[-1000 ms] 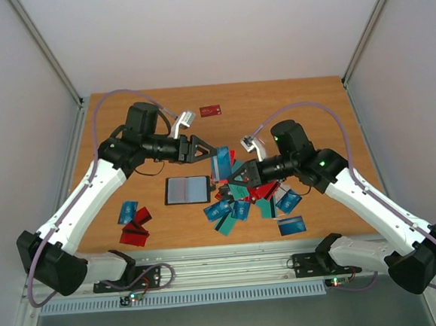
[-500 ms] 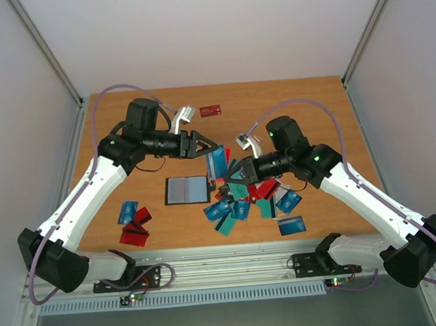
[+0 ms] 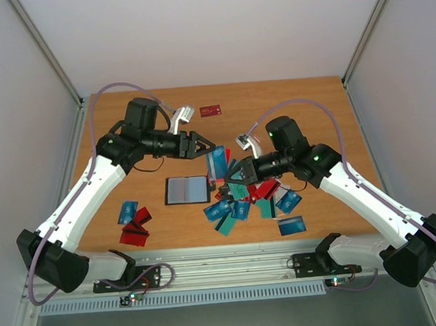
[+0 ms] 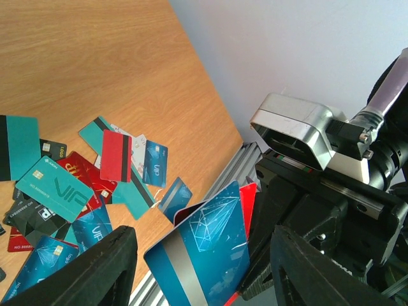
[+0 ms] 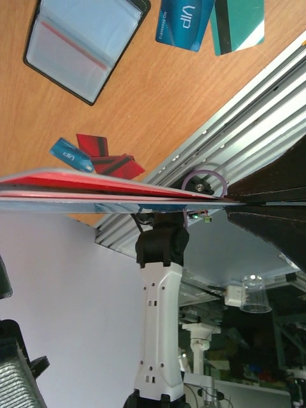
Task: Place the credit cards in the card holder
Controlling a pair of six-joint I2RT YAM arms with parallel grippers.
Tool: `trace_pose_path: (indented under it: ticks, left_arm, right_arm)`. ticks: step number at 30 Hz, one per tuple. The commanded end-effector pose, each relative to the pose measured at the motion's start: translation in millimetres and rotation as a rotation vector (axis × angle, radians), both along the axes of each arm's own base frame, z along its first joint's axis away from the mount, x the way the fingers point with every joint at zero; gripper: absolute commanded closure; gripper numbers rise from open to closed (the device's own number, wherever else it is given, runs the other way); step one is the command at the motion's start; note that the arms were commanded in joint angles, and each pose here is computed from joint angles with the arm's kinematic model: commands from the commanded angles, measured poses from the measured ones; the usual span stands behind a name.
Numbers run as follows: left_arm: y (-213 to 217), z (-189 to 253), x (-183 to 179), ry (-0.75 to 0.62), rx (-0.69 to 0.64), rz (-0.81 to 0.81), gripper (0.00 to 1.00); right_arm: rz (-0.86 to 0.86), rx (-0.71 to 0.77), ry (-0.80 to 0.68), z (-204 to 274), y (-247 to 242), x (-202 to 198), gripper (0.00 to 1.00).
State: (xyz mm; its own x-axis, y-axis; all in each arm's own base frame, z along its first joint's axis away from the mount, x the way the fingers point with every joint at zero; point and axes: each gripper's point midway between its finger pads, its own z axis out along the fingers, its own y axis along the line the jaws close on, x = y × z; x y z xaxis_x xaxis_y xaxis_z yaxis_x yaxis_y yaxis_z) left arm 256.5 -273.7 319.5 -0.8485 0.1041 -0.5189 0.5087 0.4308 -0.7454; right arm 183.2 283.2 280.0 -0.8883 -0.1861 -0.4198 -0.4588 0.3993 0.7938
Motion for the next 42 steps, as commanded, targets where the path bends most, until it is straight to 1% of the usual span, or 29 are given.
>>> trace_pose_path:
  ticks: [1, 19, 23, 29, 35, 42]
  left_arm:
    - [0, 10, 0, -0.036, -0.015, -0.012, 0.41]
    - [-5, 12, -4, -0.008, -0.065, -0.037, 0.43]
    - [-4, 14, -5, -0.012, -0.070, -0.036, 0.44]
    - [-5, 13, -7, -0.007, -0.076, -0.047, 0.44]
    - [-9, 16, -11, 0.002, -0.118, -0.083, 0.47]
    - [-15, 24, -18, 0.015, -0.197, -0.139, 0.51]
  right_arm:
    - [-0.002, 0.016, -0.042, 13, 1, 5, 0.99]
    - [-0.019, -0.019, -0.041, 7, 0, 12, 0.99]
    - [-0.033, -0.055, -0.020, -1, -2, 17, 0.99]
    - [-0.034, -0.065, -0.003, -5, 0, 20, 0.99]
    - [-0.028, -0.057, -0.008, -3, 1, 20, 0.99]
    - [-0.022, -0.039, -0.019, 1, 0, 20, 0.99]
